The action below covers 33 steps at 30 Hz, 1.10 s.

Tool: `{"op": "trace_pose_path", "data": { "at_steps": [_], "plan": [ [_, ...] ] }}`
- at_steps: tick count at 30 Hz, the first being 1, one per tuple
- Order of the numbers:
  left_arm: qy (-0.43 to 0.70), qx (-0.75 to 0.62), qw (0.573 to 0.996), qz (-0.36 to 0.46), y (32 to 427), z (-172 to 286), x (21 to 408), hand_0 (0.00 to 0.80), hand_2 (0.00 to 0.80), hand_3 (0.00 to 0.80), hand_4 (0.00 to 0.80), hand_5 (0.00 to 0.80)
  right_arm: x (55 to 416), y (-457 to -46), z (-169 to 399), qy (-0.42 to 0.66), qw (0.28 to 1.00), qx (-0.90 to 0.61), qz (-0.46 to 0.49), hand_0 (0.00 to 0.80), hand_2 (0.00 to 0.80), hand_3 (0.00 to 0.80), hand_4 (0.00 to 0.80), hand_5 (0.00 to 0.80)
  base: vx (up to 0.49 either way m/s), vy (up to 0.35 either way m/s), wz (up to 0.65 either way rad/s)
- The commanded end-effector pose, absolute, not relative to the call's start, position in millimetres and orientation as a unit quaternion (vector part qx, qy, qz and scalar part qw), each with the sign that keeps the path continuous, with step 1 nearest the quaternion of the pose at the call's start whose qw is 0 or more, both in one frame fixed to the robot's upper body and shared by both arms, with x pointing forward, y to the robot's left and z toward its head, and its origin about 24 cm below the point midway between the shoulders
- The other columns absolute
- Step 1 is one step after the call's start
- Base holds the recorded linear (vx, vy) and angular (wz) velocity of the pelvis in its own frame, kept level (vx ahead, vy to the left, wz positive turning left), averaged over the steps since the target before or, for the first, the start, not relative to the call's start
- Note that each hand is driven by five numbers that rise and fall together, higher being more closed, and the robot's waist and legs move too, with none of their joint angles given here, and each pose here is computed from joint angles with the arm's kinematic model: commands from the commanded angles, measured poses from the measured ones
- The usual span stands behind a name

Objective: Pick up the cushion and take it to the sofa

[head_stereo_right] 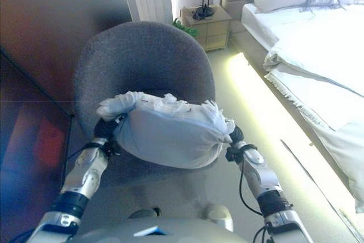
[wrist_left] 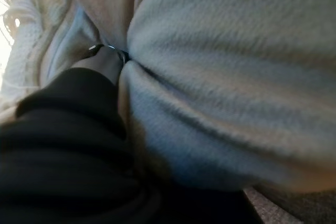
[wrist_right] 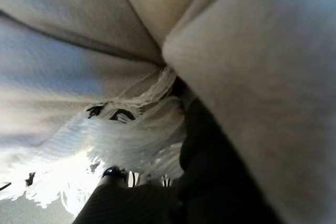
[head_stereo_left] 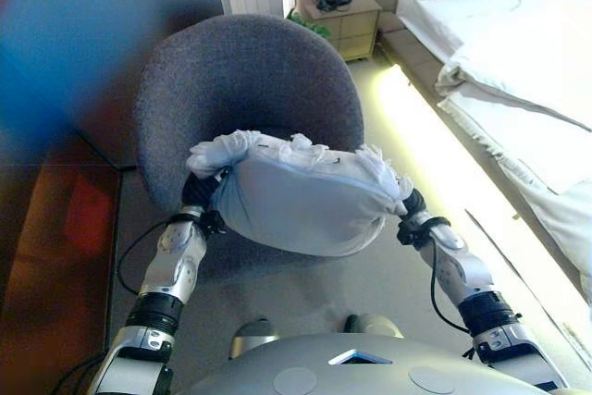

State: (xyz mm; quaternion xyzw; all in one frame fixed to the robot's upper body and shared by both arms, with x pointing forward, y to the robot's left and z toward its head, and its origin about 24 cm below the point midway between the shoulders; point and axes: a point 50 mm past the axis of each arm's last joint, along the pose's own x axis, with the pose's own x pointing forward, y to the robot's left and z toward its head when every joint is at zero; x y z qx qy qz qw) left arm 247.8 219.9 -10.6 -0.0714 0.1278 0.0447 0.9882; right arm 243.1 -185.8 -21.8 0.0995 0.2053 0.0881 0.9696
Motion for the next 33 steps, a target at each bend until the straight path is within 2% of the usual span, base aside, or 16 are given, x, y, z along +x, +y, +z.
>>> {"op": "trace_pose_path", "data": {
  "at_steps": [1, 6, 16, 20, 33],
  "plan": [
    [0.027, -0.052, 0.998, -0.002, 216, 35, 282, 0.8, 0.8, 0.8, 0.8, 0.8, 281, -163, 24, 0.082, 0.978, 0.153, 0.114, 0.8, 0.8, 0.8, 0.8, 0.8, 0.032, 0.303, 0.1],
    [0.028, -0.062, 0.997, -0.023, 209, 37, 288, 0.8, 0.8, 0.8, 0.8, 0.8, 277, -168, 20, 0.095, 0.982, 0.13, 0.095, 0.8, 0.8, 0.8, 0.8, 0.8, 0.085, 0.159, 0.2],
    [0.032, -0.041, 0.996, -0.066, 180, 37, 298, 0.8, 0.8, 0.8, 0.8, 0.8, 287, -204, 24, 0.108, 0.982, 0.143, 0.06, 0.8, 0.8, 0.8, 0.8, 0.8, 0.298, -0.074, 0.32],
    [0.036, -0.051, 0.997, -0.053, 182, 34, 292, 0.8, 0.8, 0.8, 0.8, 0.8, 283, -203, 22, 0.114, 0.981, 0.137, 0.076, 0.8, 0.8, 0.8, 0.8, 0.8, 0.323, 0.011, 0.21],
    [0.026, -0.095, 0.995, -0.005, 187, 32, 282, 0.8, 0.8, 0.8, 0.8, 0.8, 274, -191, 19, 0.115, 0.98, 0.1, 0.131, 0.8, 0.8, 0.8, 0.8, 0.8, 0.286, -0.092, -0.12]
  ]
}}
